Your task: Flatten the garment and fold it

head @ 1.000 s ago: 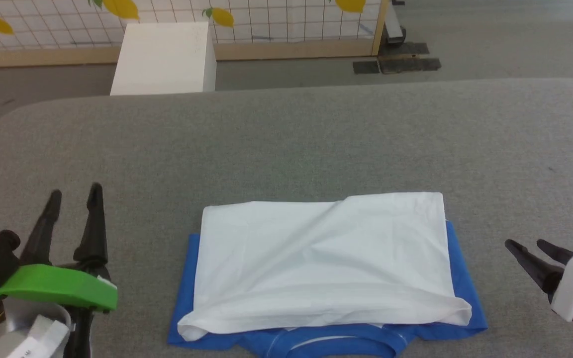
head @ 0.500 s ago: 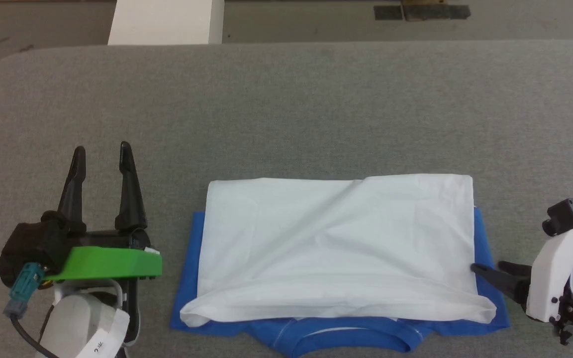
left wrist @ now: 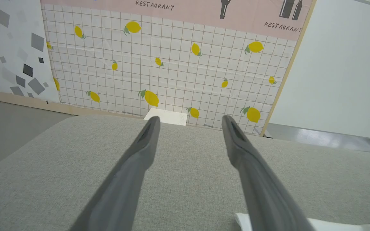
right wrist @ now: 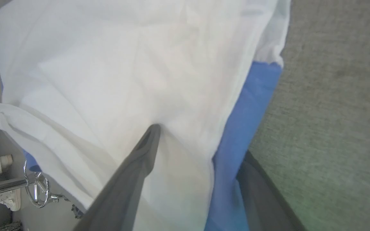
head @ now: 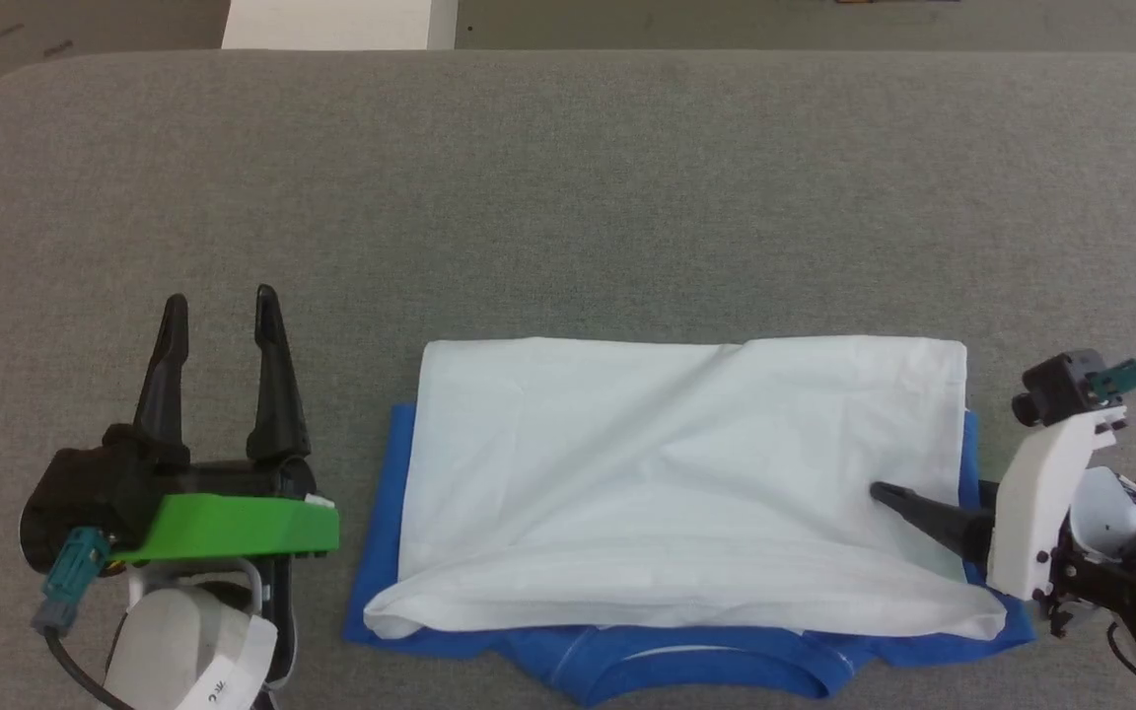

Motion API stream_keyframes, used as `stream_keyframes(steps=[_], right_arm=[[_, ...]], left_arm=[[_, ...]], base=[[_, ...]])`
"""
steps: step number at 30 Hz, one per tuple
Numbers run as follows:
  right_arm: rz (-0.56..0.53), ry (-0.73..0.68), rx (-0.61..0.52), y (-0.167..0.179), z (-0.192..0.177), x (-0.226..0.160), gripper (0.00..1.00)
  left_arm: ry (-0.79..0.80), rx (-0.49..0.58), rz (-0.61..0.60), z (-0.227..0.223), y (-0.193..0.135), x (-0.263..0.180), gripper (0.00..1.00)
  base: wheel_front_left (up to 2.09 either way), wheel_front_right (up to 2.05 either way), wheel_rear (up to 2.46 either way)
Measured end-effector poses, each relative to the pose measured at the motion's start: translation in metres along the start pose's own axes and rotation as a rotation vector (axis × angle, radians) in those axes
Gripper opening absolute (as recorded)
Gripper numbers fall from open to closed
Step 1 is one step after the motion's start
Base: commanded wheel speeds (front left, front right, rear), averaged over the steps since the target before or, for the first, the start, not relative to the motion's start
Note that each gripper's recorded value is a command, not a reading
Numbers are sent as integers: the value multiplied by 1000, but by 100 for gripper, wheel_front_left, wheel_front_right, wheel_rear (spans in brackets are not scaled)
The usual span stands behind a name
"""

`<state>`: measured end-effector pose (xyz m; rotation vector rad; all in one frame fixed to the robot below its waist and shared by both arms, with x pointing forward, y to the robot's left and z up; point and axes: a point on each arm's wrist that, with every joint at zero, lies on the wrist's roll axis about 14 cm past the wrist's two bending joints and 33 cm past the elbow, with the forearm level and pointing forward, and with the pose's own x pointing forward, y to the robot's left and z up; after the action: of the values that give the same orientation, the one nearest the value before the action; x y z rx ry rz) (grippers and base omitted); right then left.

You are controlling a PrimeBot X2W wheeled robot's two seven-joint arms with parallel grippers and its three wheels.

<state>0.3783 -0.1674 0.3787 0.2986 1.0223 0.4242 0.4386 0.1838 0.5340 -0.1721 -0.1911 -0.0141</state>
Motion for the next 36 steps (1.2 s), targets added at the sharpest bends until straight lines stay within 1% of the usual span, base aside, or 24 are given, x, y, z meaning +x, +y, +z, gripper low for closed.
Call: stream_keyframes(steps=[6, 7, 8, 9, 10, 20, 23, 27, 29, 32, 34, 36], right_arm=[[23, 11, -25, 8, 1, 8, 100], [20, 18, -25, 6, 1, 8, 85], [17, 21, -32, 5, 1, 9, 37], [16, 25, -34, 5, 0, 9, 4], [14, 24, -34, 4, 0, 8, 0], [-13, -12, -6, -9, 2, 3, 0], [-46, -23, -5, -21, 3, -3, 0], [-150, -47, 10, -57, 10, -24, 0], [-221, -57, 22, -81, 12, -38, 0], [-316, -46, 10, -109, 10, -56, 0], [-350, -46, 18, -119, 9, -62, 0], [-365, -50, 15, -122, 9, -65, 0]], left_arm=[[6, -7, 0, -3, -2, -1, 100], [8, -8, -2, -4, -2, -1, 100], [8, -8, 1, -4, -2, -1, 100], [8, -9, 3, -4, -1, -1, 100], [9, -10, 2, -5, -1, -1, 100], [2, -12, -9, -3, -5, -1, 100], [2, -5, -13, -2, -6, -1, 100], [-2, -6, -15, -1, -7, -2, 100], [-3, -9, -23, 0, -9, -2, 100], [-3, -10, -25, 0, -10, -2, 100], [-1, -11, -26, -1, -11, -2, 100], [-1, -13, -27, -1, -11, -2, 100]], base=[[0, 0, 0], [0, 0, 0], [0, 0, 0], [0, 0, 0], [0, 0, 0], [0, 0, 0], [0, 0, 0], [0, 0, 0], [0, 0, 0], [0, 0, 0], [0, 0, 0], [0, 0, 0]])
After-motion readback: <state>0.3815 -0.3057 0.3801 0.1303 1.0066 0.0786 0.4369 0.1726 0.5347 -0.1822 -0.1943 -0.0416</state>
